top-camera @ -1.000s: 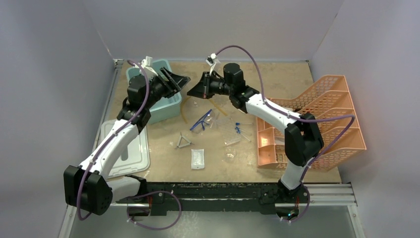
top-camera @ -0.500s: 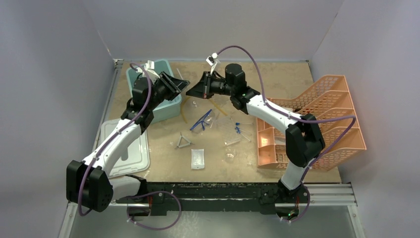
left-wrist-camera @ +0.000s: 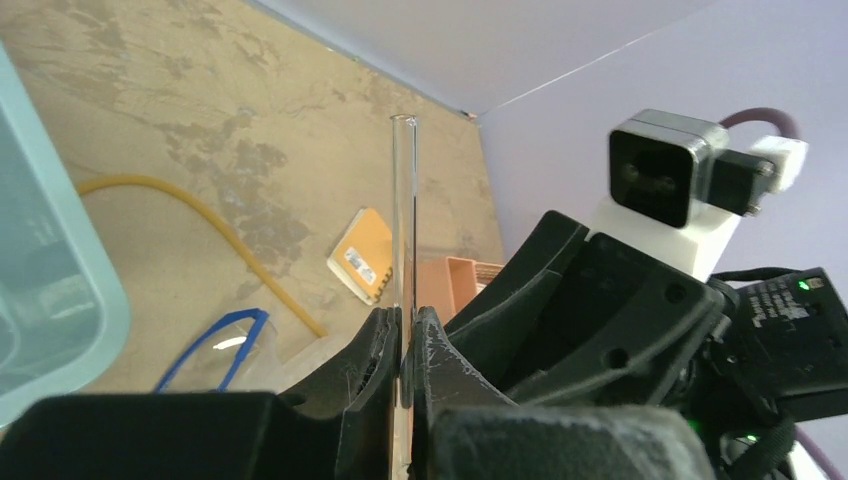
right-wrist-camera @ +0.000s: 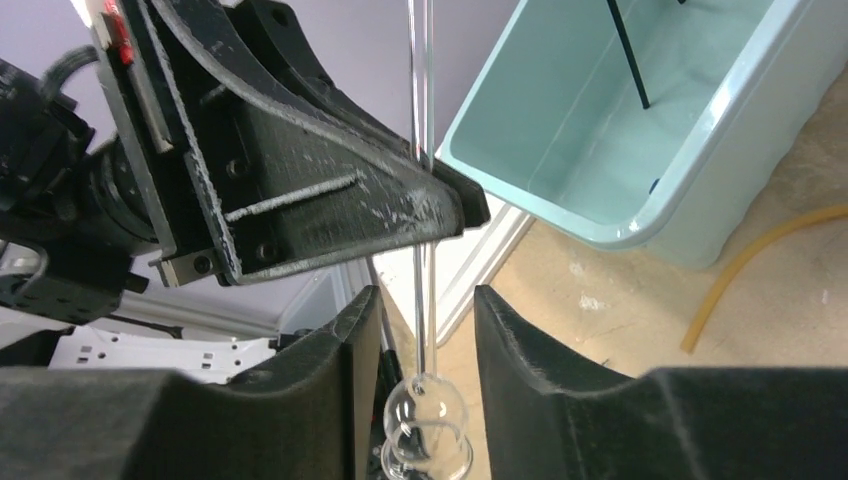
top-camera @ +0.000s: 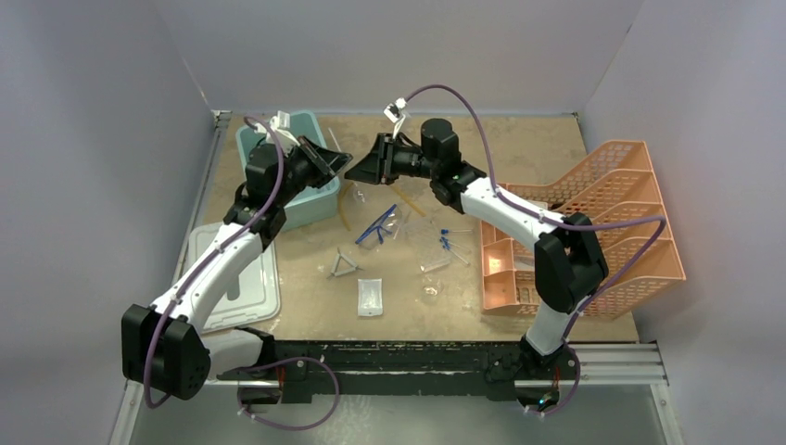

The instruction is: Organize the chemistry lab equipment

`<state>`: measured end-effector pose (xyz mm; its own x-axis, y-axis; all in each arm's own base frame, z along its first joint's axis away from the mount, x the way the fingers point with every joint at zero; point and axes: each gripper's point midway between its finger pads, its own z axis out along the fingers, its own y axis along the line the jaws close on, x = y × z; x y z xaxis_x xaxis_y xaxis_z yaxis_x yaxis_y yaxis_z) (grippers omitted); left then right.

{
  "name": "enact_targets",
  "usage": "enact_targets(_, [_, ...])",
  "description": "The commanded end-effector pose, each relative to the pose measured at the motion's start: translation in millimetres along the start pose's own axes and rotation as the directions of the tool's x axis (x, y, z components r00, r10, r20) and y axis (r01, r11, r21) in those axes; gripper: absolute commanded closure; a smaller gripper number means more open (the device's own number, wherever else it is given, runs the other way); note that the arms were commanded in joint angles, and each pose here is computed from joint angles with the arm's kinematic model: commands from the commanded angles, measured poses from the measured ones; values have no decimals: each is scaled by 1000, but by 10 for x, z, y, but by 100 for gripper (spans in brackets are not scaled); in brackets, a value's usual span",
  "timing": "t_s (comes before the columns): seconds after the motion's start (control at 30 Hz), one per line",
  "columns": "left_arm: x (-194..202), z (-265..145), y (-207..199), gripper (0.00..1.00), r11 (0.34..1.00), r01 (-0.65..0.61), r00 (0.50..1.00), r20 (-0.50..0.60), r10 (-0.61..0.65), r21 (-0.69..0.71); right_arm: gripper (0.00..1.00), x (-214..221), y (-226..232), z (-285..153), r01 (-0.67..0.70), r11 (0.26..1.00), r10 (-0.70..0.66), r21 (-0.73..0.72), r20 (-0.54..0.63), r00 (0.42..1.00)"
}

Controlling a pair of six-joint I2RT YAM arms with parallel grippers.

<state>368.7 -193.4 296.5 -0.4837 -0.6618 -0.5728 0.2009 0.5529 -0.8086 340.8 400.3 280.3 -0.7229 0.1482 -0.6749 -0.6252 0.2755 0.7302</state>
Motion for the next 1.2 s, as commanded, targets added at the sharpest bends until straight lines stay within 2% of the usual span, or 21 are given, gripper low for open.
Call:
enact_targets(0.0, [-251, -61, -181, 100, 985, -173, 985, 23, 173, -25, 50, -422, 399, -202, 128, 992, -128, 5, 103, 986])
enact_targets(0.07, [-299, -43, -79, 100, 972, -219, 976, -11, 219, -83, 42, -492, 365, -300, 153, 986, -160, 71, 124, 979])
enact_targets(0.13, [-381, -27, 42, 100, 961, -236, 972, -41, 233, -143, 40, -569, 297, -395, 171, 974, -192, 145, 142, 971])
enact_targets(0.27, [-641, -36, 317, 100, 899, -293, 956, -96, 277, -326, 39, -686, 100, -597, 180, 941, -231, 286, 155, 961])
enact_targets(0.4, [-795, 4, 837, 100, 826, -277, 961, -139, 240, -491, 39, -703, -84, -729, 197, 900, -267, 389, 136, 954])
enact_targets(0.5, [-820, 127, 1188, 100, 810, -256, 965, -186, 184, -528, 39, -681, -205, -779, 214, 873, -285, 439, 104, 953])
enact_targets(0.67, [-691, 416, 1667, 100, 751, -325, 931, -333, 148, -574, 39, -710, -345, -825, 228, 849, -303, 476, 86, 949])
enact_targets(0.83, [-568, 678, 2087, 100, 709, -356, 908, -406, 108, -609, 39, -747, -455, -827, 231, 840, -306, 491, 79, 949])
enact_targets(1.07, [-440, 811, 2404, 100, 665, -308, 920, -391, 26, -681, 39, -703, -598, -870, 208, 830, -285, 517, 72, 956])
enact_targets(1.17, [-437, 881, 2439, 100, 656, -304, 929, -368, 42, -691, 39, -703, -619, -868, 204, 832, -279, 516, 70, 958])
